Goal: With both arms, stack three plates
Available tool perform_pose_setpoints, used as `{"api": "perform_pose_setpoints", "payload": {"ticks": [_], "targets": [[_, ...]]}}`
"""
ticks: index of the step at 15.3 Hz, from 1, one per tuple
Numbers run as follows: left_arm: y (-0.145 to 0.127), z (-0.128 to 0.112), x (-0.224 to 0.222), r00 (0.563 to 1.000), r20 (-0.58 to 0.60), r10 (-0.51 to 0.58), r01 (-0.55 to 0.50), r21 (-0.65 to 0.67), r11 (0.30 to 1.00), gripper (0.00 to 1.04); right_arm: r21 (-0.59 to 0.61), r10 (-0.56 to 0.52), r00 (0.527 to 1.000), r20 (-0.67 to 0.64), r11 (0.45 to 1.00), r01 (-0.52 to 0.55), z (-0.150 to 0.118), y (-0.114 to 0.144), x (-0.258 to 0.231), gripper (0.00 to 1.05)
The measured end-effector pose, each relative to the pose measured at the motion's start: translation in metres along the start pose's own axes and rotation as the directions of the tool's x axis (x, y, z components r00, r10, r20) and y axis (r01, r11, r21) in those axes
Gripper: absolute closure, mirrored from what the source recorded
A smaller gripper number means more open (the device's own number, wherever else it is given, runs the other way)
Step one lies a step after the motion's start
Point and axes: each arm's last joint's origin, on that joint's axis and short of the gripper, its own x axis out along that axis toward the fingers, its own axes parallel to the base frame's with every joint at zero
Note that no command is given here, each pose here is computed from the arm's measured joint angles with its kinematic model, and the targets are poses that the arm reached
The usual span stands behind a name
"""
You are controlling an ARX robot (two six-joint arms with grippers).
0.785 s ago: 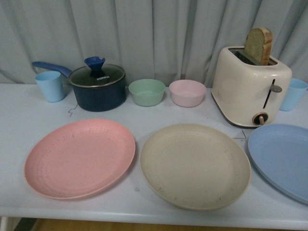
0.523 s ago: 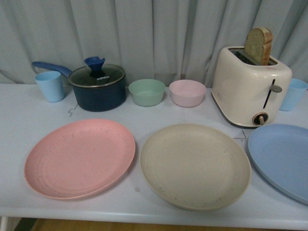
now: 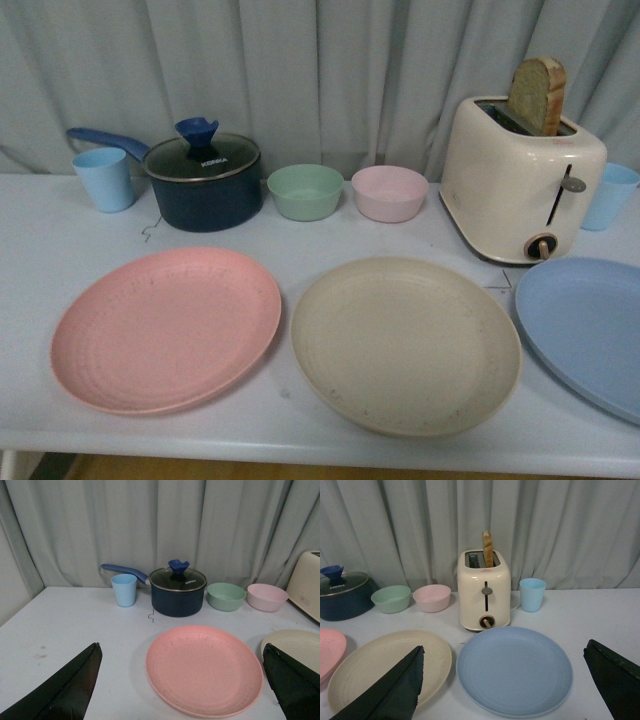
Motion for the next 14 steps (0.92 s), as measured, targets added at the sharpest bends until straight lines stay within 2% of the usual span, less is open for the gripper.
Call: {"api": "perform_pose_setpoints", "payload": {"ticks": [5,6,7,8,9,10,11,14], "targets": [[0.0,0.0,0.0,1.0,0.0,0.0,0.0,0.0,1.0,0.07,0.0,0.0,1.0,0.0,1.0,0.0,0.0,0.0,0.0,0.06],[0.0,-0.001,0.0,0.999,-0.049,0.022,-0.022,-0.013,1.0,0.07,0.0,0.0,1.0,0.0,1.0,0.0,0.0,0.0,0.0,0.06],[0.022,0.027,0.023,0.937,-0.312,0.157,-0.186,-0.065,0.98,0.07,0.0,0.0,1.0,0.0,1.0,0.0,0.0,0.0,0.0,0.06],[0.027,0.038,0.074,0.902,-0.426,0.071,-0.108,-0.062,0.992,0.07,0.0,0.0,1.0,0.0,1.0,0.0,0.0,0.0,0.0,0.06],[0.015,0.029,0.132,0.853,-0.518,0.065,-0.05,0.044,0.998,0.07,0.0,0.0,1.0,0.0,1.0,0.0,0.0,0.0,0.0,0.06],[0.01,-0.002,0.174,0.732,-0.68,0.044,0.017,0.083,0.996,0.07,0.0,0.0,1.0,0.0,1.0,0.0,0.0,0.0,0.0,0.06],[0.01,-0.021,0.198,0.658,-0.753,0.01,0.067,0.072,0.995,0.07,0.0,0.0,1.0,0.0,1.0,0.0,0.0,0.0,0.0,0.06],[0.012,-0.034,0.225,0.604,-0.795,-0.064,0.098,-0.006,0.995,0.07,0.0,0.0,1.0,0.0,1.0,0.0,0.0,0.0,0.0,0.06]]}}
